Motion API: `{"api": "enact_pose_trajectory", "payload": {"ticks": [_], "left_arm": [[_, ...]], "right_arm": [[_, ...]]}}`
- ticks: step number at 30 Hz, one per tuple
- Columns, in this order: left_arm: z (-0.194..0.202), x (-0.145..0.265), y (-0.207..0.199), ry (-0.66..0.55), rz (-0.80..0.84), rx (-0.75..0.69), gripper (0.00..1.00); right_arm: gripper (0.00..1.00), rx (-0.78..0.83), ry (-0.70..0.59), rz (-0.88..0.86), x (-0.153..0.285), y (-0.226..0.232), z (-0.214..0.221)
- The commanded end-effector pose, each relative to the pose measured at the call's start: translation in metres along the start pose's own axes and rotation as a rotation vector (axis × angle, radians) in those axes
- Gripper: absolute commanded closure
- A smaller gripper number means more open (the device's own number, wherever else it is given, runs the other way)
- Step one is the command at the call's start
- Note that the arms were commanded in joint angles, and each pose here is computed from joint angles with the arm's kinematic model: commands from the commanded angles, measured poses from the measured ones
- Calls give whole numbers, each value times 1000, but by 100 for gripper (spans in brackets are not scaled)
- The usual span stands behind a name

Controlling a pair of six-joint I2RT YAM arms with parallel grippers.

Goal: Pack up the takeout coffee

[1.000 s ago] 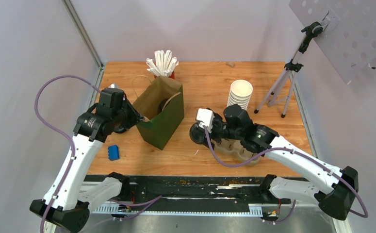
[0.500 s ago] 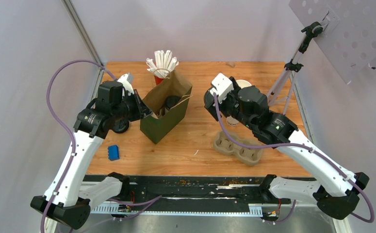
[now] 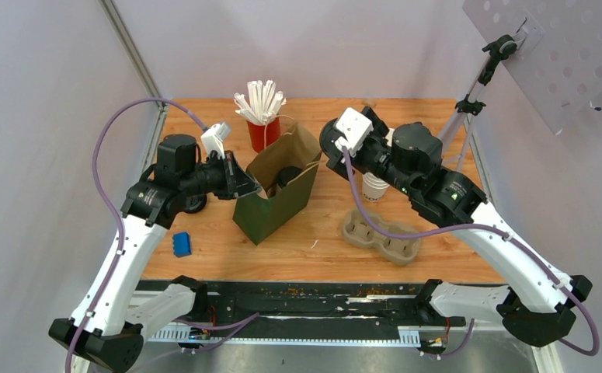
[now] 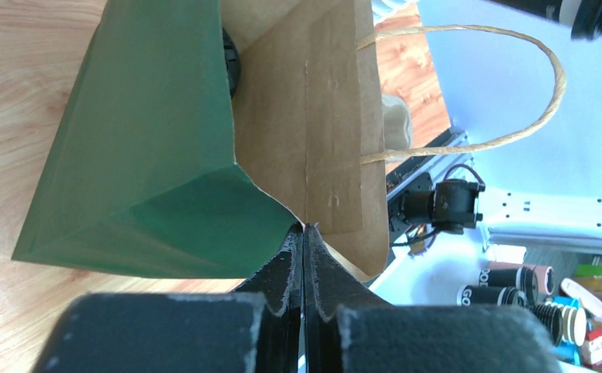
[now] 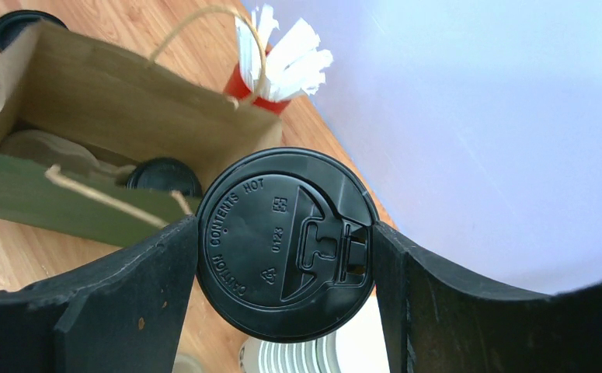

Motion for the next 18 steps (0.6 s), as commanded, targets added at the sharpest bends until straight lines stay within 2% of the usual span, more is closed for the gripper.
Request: {"api": "enact_pose_trajectory", "payload": {"ticks": [1,8,18], "left_arm": [[5,6,-8,-19,86,-88,100],[12,6,1,-8,58,-119,100],[5,3,-2,-27,73,-135,100]], "right_arm": [[25,88,-141,-44,-16,-5,-29],[25,109,-198,-160,-37,6,-44],[25,94,-227,-356,-53,34,-27]]}}
Point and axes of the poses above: each gripper's point midway between its finger pads, its own x axis back along the fingers, its own y axis along the line the jaws close on, z = x × y, the point moved 5 cm from there along x, back along the fingers, and after that the axes turned 2 degrees about x, right-handed, at the moved point
